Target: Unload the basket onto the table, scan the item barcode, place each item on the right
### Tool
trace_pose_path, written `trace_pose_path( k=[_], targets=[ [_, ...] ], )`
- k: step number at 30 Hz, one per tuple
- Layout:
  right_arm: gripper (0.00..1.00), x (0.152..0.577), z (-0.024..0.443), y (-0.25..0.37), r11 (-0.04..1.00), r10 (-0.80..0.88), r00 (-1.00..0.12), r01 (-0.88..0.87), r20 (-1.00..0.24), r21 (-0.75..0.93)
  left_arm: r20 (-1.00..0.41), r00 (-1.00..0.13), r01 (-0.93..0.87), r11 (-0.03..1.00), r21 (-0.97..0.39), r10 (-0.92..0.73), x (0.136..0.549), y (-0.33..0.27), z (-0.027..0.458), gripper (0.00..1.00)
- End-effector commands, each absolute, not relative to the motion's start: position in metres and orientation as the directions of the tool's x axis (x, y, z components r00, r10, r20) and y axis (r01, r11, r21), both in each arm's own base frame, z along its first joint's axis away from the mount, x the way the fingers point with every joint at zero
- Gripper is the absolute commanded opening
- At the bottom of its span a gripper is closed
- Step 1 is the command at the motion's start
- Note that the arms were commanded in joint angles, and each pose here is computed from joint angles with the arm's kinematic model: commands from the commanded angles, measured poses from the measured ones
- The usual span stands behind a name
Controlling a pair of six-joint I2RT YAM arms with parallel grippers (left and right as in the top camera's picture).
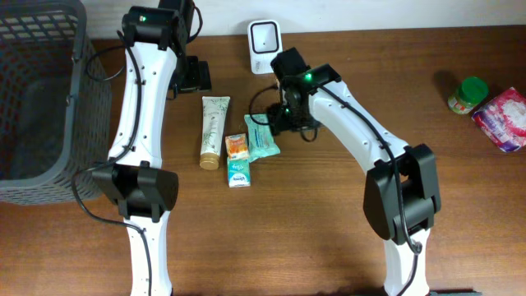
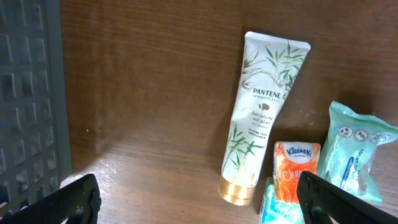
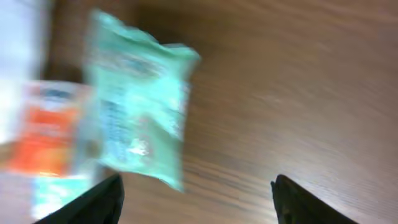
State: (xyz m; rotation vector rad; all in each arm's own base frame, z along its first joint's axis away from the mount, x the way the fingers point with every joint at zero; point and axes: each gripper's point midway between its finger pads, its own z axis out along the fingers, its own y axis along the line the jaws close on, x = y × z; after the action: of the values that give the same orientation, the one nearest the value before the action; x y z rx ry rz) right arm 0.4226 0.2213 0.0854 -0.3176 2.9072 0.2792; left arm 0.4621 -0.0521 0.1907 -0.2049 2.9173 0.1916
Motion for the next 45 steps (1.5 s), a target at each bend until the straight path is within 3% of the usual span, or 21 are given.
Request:
trace_pose_path(
  k=[1, 5, 7, 9, 13, 17, 23, 25, 27, 29, 34, 36, 40, 45],
  targets=[
    [0.75, 0.419, 0.098, 0.256, 0.922, -0.141, -0.964, -0.211, -0.225, 0.326, -0.225, -0.968, -0.14, 0.982, 0.128, -0.109, 0.461, -0.051, 0.194, 0.99],
    [0.74, 0.425, 0.08, 0.257, 0.94, -0.064, -0.978, -0.126, -0.199, 0.318, -0.225, -0.968, -0.14, 0.982, 0.128, -0.109, 0.461, -0.051, 0.194, 0.99],
    [0.64, 0.426, 0.06, 0.263, 0.941, -0.066, -0.982, -0.12, -0.178, 0.315, -0.224, -0.968, -0.14, 0.982, 0.128, -0.109, 0.461, -0.051, 0.194, 0.99],
    [0.63, 0.427, 0.046, 0.27, 0.942, -0.063, -0.984, -0.114, -0.168, 0.316, -0.224, -0.968, -0.14, 0.982, 0.128, -0.109, 0.461, -0.051, 0.194, 0.99],
    [0.51, 0.424, 0.038, 0.279, 0.948, -0.077, -0.981, -0.127, -0.177, 0.293, -0.225, -0.968, -0.14, 0.982, 0.128, -0.109, 0.461, -0.051, 0.194, 0.99],
    [0.52, 0.43, 0.033, 0.263, 0.985, -0.08, -0.968, -0.113, -0.236, 0.127, -0.225, -0.968, -0.14, 0.982, 0.128, -0.109, 0.461, -0.051, 0.194, 0.99],
    [0.52, 0.426, 0.006, 0.261, 0.988, -0.085, -0.978, -0.108, -0.191, 0.114, -0.225, -0.968, -0.14, 0.982, 0.128, -0.109, 0.461, -0.051, 0.194, 0.99],
    [0.65, 0.424, 0.001, 0.265, 0.98, -0.077, -0.984, -0.104, -0.158, 0.17, -0.225, -0.968, -0.14, 0.982, 0.128, -0.108, 0.461, -0.051, 0.194, 0.99],
    [0.65, 0.424, -0.009, 0.26, 0.98, -0.069, -0.989, -0.091, -0.127, 0.179, -0.225, -0.968, -0.14, 0.982, 0.128, -0.109, 0.461, -0.051, 0.194, 0.99],
    [0.41, 0.422, -0.013, 0.26, 0.968, -0.101, -0.989, -0.122, -0.104, 0.219, -0.225, -0.968, -0.14, 0.982, 0.128, -0.109, 0.461, -0.051, 0.194, 0.99],
    [0.11, 0.429, -0.004, 0.234, 0.977, -0.05, -0.996, -0.065, -0.078, 0.203, -0.225, -0.968, -0.14, 0.982, 0.128, -0.109, 0.461, -0.051, 0.194, 0.99],
    [0.08, 0.438, 0.018, 0.192, 0.999, -0.018, -0.995, -0.021, -0.096, 0.028, -0.224, -0.968, -0.14, 0.982, 0.128, -0.109, 0.461, -0.051, 0.194, 0.99],
    [0.17, 0.442, 0.067, 0.127, 0.933, -0.052, -0.988, 0.004, -0.144, -0.36, -0.225, -0.968, -0.14, 0.982, 0.128, -0.109, 0.461, -0.051, 0.194, 0.99],
    [0.16, 0.419, 0.042, 0.106, 0.89, -0.001, -0.997, 0.034, -0.076, -0.455, -0.225, -0.968, -0.141, 0.982, 0.128, -0.109, 0.461, -0.051, 0.194, 0.99]
  ],
)
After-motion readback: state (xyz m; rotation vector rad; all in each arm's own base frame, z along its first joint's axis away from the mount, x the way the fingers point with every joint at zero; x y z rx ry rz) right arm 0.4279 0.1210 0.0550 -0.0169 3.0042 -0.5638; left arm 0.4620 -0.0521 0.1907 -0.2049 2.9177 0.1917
